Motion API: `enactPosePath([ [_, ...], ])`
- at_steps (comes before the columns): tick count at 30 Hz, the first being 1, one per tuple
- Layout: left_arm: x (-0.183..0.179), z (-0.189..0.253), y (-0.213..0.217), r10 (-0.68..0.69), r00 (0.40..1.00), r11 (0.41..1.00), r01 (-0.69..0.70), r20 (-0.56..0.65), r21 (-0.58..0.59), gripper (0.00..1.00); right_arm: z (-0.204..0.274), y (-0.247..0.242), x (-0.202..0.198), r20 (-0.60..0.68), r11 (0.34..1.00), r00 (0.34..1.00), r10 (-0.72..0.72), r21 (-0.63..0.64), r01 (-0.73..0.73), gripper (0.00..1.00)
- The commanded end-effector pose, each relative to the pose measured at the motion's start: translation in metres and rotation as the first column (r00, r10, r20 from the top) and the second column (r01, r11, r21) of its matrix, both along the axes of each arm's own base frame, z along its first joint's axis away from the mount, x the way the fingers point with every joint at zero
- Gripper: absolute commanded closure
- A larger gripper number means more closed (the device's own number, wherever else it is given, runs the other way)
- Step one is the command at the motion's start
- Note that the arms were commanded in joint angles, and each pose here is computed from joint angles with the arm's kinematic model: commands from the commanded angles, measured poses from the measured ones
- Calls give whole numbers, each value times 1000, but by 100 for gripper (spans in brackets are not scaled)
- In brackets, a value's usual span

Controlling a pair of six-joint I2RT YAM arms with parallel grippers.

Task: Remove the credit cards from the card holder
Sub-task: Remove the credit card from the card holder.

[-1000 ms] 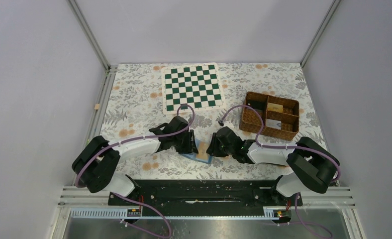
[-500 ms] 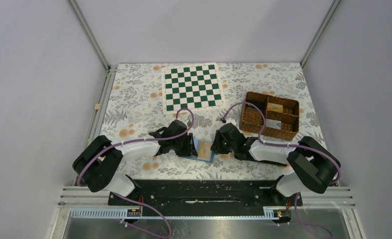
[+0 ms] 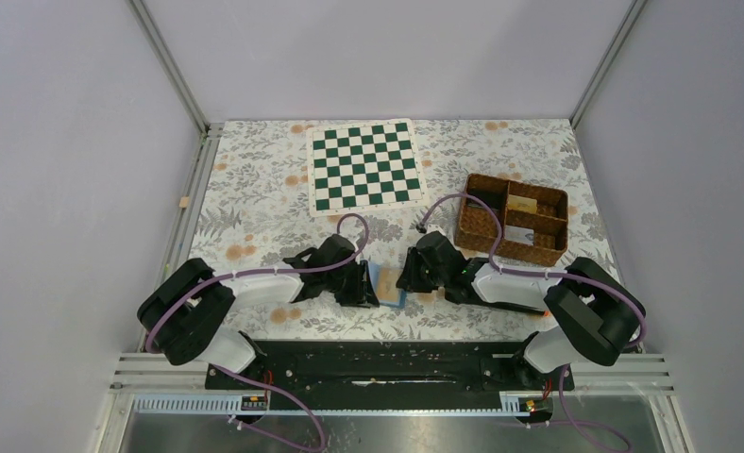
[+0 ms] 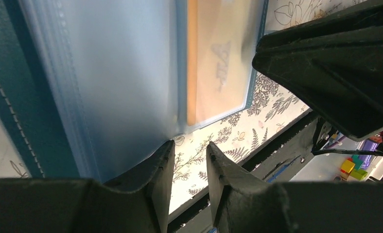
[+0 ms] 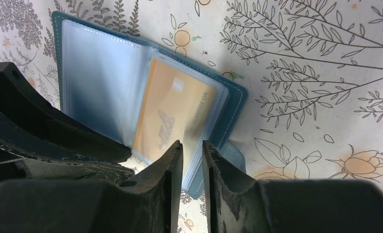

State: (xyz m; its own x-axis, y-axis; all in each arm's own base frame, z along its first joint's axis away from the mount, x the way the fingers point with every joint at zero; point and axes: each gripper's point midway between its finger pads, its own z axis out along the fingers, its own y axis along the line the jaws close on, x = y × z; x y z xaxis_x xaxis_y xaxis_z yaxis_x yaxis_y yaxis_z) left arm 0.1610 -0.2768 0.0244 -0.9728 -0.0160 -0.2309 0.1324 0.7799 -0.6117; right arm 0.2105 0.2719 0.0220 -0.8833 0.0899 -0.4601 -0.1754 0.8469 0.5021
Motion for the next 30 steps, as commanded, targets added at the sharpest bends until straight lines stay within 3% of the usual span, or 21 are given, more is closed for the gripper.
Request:
enactPosePath([
  [1,-1,9,-9,-25,1000,998,25,12,-53,70,17,13,7,-6,996,999,-38,81,39,72],
  [6,-1,12,-9,-24,1000,998,25,17,-59,70,11,12,7,-29,993,997,-75,88,78,72],
  [13,13,47,-16,-7,995,994,17,96,-106,70,2,8,8,-33,995,996,-84,55,86,71],
  [21,25,77,-32,-4,993,978,29,120,-205,70,-2,7,8,-32,996,997,-74,42,75,73],
  [30,55,42,1,52,982,998,-58,184,28,72,1,5,7,-23,996,997,-75,42,76,71],
])
